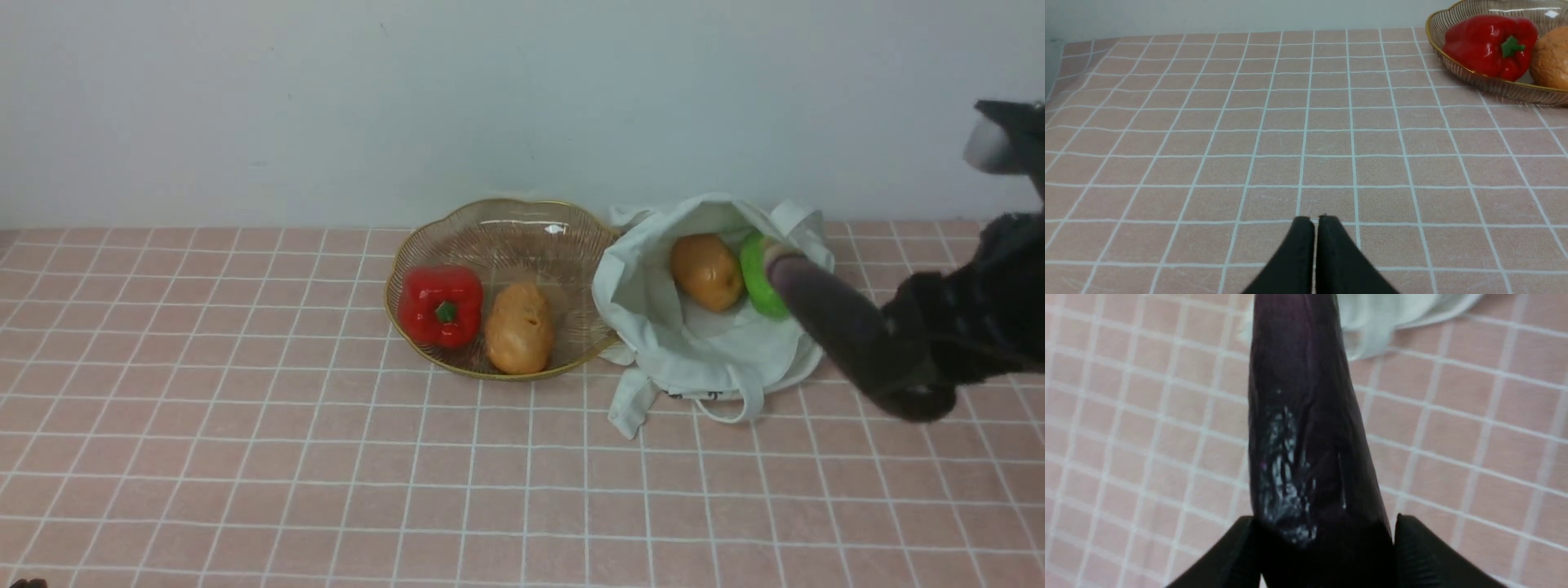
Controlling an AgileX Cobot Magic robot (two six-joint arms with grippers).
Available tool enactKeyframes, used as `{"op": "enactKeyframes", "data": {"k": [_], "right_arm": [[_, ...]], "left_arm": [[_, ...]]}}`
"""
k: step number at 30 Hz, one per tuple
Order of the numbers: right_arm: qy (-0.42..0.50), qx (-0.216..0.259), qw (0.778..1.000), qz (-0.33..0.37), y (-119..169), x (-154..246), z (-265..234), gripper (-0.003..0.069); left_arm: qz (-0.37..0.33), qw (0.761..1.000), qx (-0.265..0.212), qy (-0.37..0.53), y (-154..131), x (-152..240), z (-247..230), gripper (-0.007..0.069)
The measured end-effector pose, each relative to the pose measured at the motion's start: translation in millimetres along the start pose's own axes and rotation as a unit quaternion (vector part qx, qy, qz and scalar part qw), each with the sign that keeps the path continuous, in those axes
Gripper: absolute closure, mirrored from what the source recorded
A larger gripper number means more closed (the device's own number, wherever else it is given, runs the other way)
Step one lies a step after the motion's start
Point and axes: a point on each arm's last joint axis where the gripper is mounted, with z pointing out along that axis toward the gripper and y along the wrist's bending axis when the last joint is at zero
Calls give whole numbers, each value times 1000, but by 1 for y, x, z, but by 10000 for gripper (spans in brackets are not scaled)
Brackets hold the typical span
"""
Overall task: Take vegetables from bag on pink coffee tablecloth place on plate.
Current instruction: 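Take the eggplant out of the bag and place it on the plate with the right gripper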
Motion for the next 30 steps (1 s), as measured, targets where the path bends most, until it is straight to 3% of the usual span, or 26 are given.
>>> {"op": "enactKeyframes", "data": {"k": [6, 13, 19, 21, 26, 30], "right_arm": [[-4, -72, 992, -108, 58, -6, 32, 276], [-67, -77, 985, -136, 95, -69, 97, 276], [-88, -34, 993, -75, 91, -129, 169, 276], [-84, 3, 995, -60, 84, -148, 193, 276], [-55, 72, 994, -68, 72, -161, 224, 275], [-48, 82, 993, -68, 70, -163, 231, 223]], "left_arm": [[0, 1000, 0, 0, 0, 0, 0, 629], [0, 1000, 0, 0, 0, 0, 0, 629], [0, 1000, 0, 0, 0, 0, 0, 629], [0, 1000, 0, 0, 0, 0, 0, 629], [0, 1000, 0, 0, 0, 0, 0, 629], [0, 1000, 0, 0, 0, 0, 0, 629]]}}
